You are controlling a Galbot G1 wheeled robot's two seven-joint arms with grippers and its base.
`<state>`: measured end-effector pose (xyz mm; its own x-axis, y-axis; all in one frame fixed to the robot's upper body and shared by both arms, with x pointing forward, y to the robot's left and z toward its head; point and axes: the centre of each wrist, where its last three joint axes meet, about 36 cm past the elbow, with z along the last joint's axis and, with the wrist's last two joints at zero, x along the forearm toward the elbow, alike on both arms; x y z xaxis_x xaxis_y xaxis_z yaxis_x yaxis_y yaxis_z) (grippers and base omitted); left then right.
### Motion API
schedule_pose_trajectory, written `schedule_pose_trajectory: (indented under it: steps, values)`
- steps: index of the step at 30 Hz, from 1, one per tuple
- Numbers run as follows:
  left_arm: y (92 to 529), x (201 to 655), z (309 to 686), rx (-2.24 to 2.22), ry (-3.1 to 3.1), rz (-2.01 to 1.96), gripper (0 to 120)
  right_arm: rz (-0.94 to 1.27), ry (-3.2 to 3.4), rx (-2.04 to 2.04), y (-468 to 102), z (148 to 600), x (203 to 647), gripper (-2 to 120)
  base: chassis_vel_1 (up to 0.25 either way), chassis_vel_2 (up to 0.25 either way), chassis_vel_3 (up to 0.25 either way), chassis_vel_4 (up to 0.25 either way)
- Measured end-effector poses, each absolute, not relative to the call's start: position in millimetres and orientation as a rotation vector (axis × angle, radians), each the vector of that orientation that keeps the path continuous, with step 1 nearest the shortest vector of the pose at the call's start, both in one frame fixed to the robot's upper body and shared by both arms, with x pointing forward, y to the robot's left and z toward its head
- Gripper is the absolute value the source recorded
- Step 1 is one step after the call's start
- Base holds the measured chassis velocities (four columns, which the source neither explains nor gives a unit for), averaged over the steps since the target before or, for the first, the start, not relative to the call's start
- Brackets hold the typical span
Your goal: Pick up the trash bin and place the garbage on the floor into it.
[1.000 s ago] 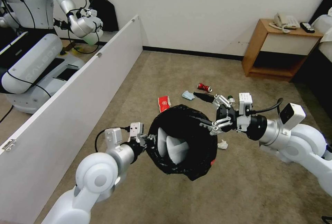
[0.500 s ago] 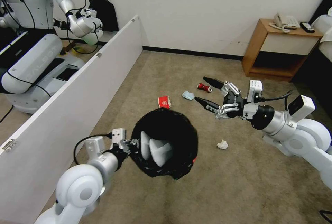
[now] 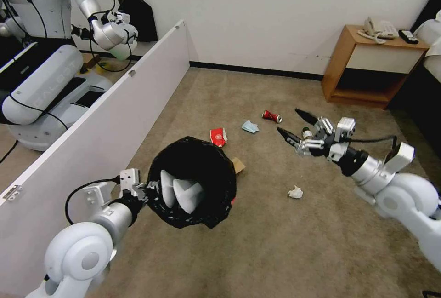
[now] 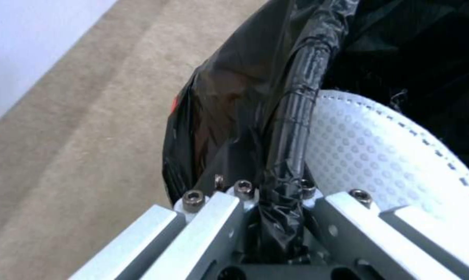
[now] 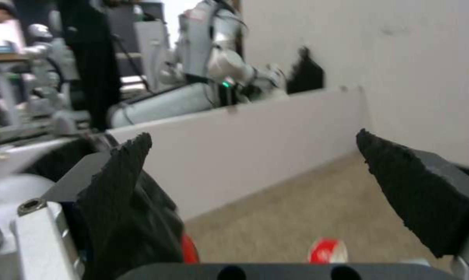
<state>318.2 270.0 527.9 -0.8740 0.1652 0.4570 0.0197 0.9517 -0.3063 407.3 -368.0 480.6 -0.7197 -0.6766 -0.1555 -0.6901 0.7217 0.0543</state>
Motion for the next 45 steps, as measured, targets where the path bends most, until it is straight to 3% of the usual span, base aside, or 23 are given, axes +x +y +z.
schedule_pose_trajectory:
  steps: [9,45]
  values:
    - [278.1,306.8,526.1,-0.073,-2.621,0.400,0,0.220,2.855,-1.023,-354.6,438.6,389.9,100,0.000,0.000,0.000,0.000]
    - [276.5,302.1,533.4,-0.088,-2.649,0.373,0,0.044,2.924,-0.774,-366.9,422.1,355.4,100,0.000,0.000,0.000,0.000]
